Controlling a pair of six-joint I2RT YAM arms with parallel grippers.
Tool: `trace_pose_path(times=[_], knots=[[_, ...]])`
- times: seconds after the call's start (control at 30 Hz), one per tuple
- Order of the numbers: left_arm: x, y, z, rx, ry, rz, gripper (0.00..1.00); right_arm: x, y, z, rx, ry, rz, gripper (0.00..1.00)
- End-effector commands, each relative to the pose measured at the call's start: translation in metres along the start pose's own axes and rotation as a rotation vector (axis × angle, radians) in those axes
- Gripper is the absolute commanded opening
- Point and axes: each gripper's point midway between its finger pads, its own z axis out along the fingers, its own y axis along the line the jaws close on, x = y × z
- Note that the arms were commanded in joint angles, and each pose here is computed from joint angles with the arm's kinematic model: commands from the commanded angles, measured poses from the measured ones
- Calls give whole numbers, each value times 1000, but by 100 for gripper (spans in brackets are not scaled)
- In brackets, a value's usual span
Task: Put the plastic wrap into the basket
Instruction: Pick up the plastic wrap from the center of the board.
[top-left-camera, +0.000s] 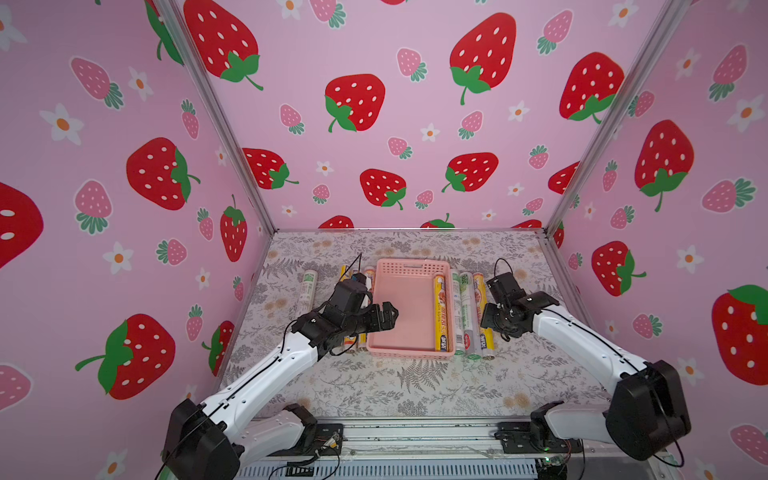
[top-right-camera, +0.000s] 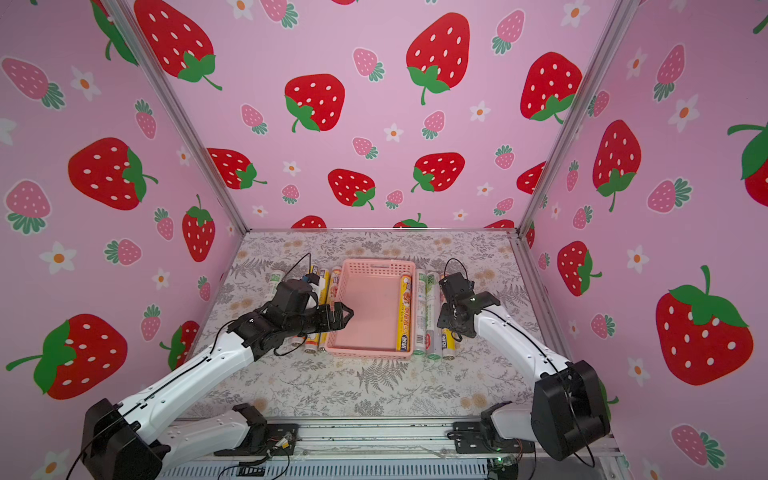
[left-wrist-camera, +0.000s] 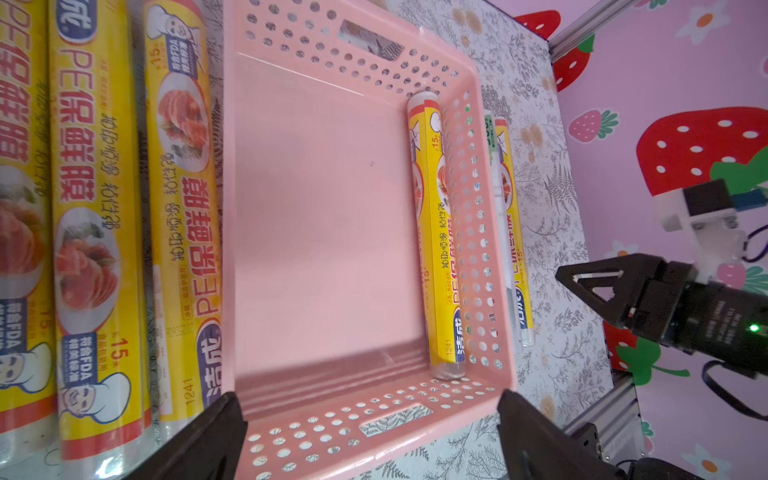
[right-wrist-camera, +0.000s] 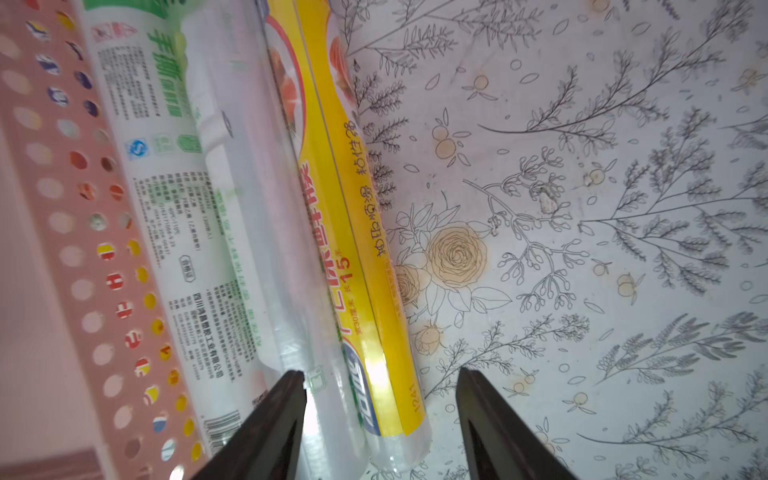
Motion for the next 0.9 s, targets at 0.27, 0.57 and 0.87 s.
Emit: trace_pose_path(times=[0.27,0.57,0.87], knots=[[3,12,0,-55,-8,-7,100,2,5,41,-25,60,16,62],[2,15,0,-74,-9,-2,100,3,-8,64,-11,105,72,62],[2,13,10,-79,15,-6,100,5,-15,82,-13,137,99,61]])
